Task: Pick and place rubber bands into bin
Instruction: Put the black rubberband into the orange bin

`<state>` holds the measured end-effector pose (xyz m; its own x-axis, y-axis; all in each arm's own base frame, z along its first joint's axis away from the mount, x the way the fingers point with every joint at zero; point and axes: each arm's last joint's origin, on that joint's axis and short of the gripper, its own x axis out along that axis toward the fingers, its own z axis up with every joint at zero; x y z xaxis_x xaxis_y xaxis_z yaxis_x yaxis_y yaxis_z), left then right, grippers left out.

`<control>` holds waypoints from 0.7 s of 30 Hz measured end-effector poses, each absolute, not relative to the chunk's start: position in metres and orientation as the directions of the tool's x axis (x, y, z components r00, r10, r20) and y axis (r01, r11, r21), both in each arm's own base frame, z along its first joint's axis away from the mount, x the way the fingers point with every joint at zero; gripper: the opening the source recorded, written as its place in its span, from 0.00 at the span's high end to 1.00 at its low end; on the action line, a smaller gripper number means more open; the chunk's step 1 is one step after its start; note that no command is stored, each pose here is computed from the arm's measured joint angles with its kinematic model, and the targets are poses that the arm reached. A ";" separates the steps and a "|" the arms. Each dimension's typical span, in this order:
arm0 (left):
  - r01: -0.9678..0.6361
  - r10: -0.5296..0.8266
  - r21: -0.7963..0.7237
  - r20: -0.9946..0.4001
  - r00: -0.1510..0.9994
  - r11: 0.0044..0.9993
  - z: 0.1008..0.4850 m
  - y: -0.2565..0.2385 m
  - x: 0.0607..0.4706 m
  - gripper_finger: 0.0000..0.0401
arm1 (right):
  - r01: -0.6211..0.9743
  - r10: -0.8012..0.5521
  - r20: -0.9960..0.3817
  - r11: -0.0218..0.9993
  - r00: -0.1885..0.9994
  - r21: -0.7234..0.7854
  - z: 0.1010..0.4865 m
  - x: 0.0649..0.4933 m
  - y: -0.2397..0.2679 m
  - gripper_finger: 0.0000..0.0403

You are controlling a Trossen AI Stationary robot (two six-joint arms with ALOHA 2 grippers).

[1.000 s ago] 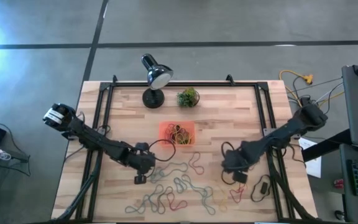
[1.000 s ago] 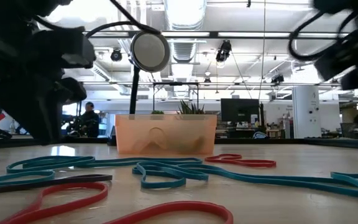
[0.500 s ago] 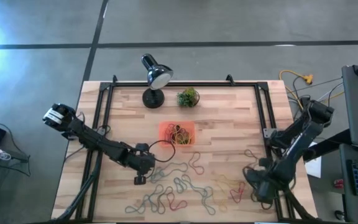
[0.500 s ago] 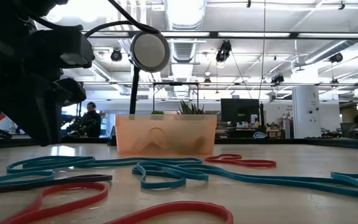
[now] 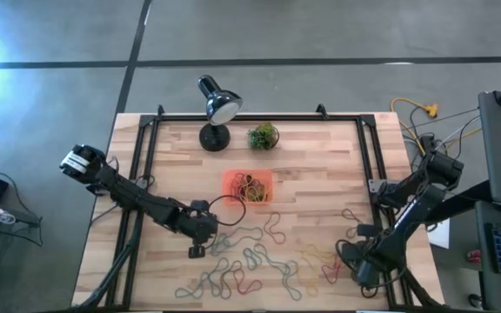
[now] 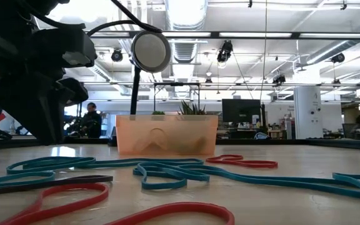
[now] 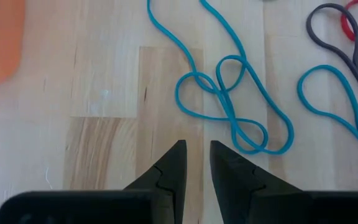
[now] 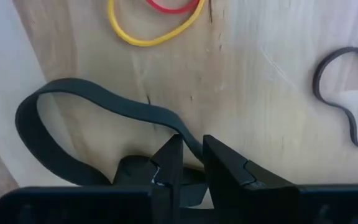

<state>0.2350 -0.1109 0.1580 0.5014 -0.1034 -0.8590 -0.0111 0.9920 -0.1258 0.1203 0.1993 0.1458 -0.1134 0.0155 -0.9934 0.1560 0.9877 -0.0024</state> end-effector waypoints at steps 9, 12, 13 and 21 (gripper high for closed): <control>-0.011 -0.103 -0.125 -0.860 0.501 0.992 0.158 -0.111 0.235 0.86 | 0.162 -0.009 -0.992 0.986 -0.126 -0.030 0.140 0.117 0.194 0.93; -0.011 -0.102 -0.124 -0.860 0.500 0.992 0.158 -0.111 0.235 0.86 | 0.164 -0.021 -0.994 0.986 -0.108 -0.039 0.142 0.118 0.194 0.97; -0.011 -0.102 -0.124 -0.860 0.500 0.992 0.158 -0.111 0.235 0.86 | 0.168 -0.025 -0.996 0.985 -0.090 -0.040 0.144 0.120 0.196 0.98; -0.010 -0.102 -0.124 -0.860 0.500 0.992 0.158 -0.111 0.235 0.86 | 0.188 -0.141 -0.987 0.974 0.071 -0.126 0.187 0.136 0.205 0.98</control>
